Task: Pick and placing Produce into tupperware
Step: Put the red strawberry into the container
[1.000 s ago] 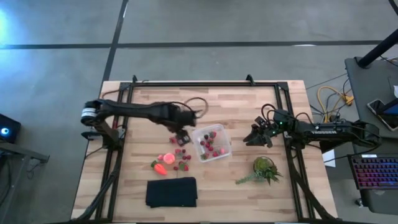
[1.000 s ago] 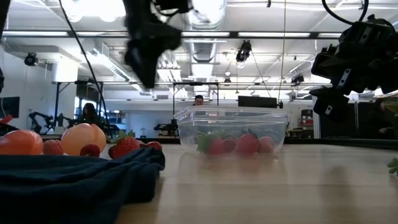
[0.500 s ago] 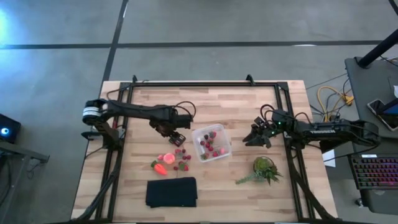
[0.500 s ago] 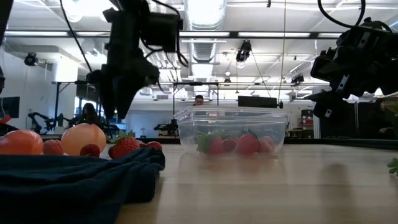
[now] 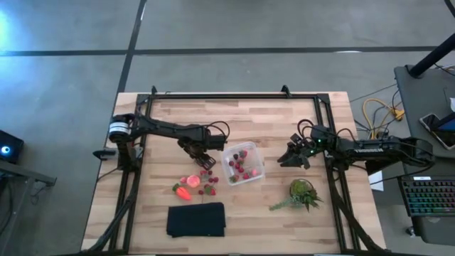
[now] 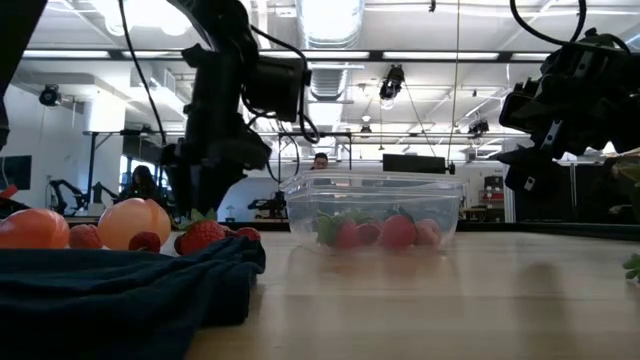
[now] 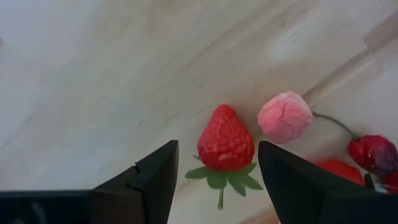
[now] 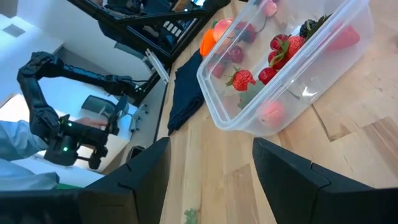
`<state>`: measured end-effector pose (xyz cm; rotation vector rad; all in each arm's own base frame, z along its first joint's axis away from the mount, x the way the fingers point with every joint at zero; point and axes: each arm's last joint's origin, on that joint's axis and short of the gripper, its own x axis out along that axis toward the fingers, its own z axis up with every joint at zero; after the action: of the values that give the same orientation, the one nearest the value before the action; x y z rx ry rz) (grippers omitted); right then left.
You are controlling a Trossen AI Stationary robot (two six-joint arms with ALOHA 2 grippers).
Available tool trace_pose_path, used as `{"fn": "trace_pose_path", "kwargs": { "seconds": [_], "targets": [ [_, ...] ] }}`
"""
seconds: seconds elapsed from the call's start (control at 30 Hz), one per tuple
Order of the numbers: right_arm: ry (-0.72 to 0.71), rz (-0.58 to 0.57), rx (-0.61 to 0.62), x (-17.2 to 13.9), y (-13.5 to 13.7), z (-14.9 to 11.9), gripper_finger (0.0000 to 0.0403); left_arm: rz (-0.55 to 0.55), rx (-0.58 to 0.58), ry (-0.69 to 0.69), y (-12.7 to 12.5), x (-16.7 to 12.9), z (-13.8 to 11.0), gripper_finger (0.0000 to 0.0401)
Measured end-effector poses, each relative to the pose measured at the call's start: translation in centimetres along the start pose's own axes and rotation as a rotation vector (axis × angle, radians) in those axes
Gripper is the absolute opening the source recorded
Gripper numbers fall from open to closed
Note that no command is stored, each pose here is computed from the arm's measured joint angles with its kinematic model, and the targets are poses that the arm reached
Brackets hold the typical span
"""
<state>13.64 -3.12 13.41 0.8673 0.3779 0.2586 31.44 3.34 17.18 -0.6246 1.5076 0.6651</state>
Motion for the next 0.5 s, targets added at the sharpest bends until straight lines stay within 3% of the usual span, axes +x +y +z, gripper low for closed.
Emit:
{"fn": "trace_pose_path", "kwargs": {
  "seconds": [0.5],
  "targets": [
    [0.0,0.0,0.0,0.0,0.0,0.0,0.0219,0.011,0.026,0.025,0.1,1.5,-0.1,0.0197]
  ]
}}
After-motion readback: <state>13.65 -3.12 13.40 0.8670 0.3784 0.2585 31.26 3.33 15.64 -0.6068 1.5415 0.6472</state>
